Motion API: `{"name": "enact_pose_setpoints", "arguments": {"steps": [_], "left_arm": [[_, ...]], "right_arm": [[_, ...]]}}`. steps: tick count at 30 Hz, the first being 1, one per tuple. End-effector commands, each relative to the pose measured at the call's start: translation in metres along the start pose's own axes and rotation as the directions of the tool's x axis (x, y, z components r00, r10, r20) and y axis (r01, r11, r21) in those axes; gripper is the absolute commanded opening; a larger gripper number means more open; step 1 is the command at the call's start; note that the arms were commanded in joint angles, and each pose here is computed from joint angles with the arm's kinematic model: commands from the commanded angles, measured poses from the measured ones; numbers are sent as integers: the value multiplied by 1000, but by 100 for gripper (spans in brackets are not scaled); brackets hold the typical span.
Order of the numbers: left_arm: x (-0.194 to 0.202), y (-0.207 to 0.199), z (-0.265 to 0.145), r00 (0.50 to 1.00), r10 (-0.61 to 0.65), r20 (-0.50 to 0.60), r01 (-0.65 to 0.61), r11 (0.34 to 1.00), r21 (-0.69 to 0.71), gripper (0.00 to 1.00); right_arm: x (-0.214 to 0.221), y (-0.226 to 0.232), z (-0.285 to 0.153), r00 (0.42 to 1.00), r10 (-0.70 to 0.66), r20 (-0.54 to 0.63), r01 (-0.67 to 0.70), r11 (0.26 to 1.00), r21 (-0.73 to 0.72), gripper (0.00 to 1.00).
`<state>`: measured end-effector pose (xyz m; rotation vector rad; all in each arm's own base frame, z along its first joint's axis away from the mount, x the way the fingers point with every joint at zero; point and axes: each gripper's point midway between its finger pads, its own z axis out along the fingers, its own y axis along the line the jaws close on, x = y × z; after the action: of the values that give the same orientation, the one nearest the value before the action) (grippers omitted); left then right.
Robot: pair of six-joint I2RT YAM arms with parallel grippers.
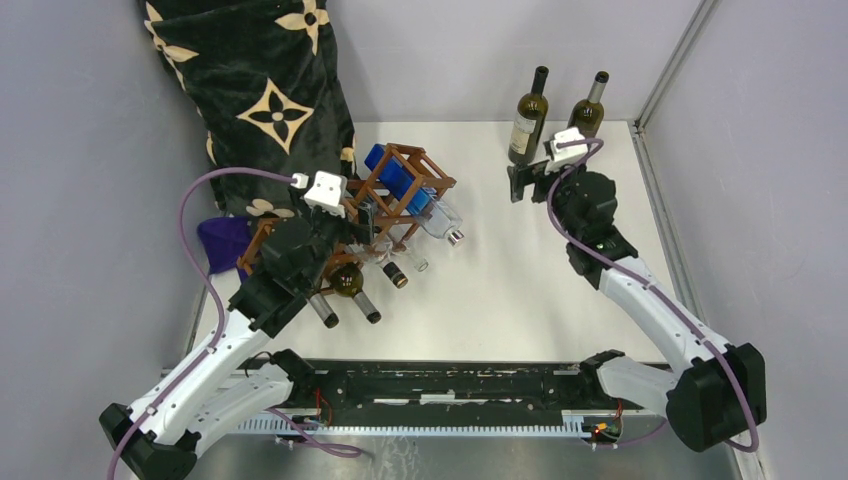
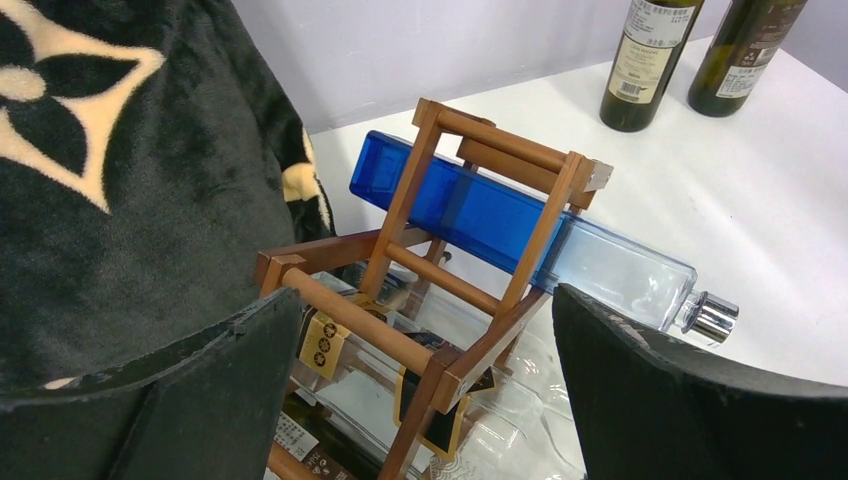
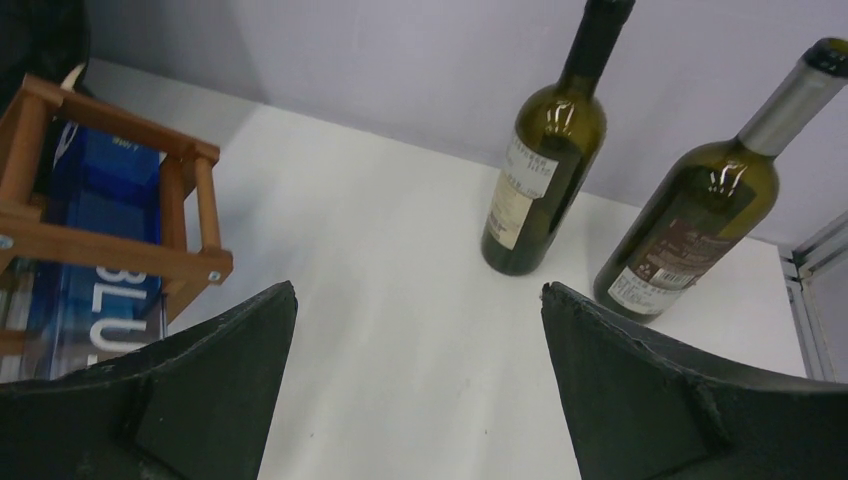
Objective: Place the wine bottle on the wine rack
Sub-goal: Pick up the wine bottle from the corner of the board.
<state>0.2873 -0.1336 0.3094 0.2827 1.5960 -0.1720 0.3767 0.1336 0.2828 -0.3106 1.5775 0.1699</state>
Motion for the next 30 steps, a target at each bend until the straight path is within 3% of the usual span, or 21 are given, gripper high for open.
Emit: {"name": "enact_pose_setpoints", "arguments": {"steps": [1,9,14,20,30], "left_arm": [[-21,9,-2,997,17,78,-15,1000,-27,100],[-22,13,-6,995,27,91,-24,999,-39,100],[-19,12,-5,996,29,83,-27,999,-36,100],[-18,14,-5,996,33,82,-30,999,-43,100],[-22,19,-3,994,28,102,-23,998,-54,100]], "right_arm": [[-61,-14,17,987,62,151,-62,998,-5,98],[-82,-40,58,978,134,162,-137,991,4,98],[-86,-61,106,982,155,105,-158,987,19,98],[-60,-76,154,994,105,-1,-105,992,76,98],[-24,-107,190,995,66,-82,-46,974,221,98]]}}
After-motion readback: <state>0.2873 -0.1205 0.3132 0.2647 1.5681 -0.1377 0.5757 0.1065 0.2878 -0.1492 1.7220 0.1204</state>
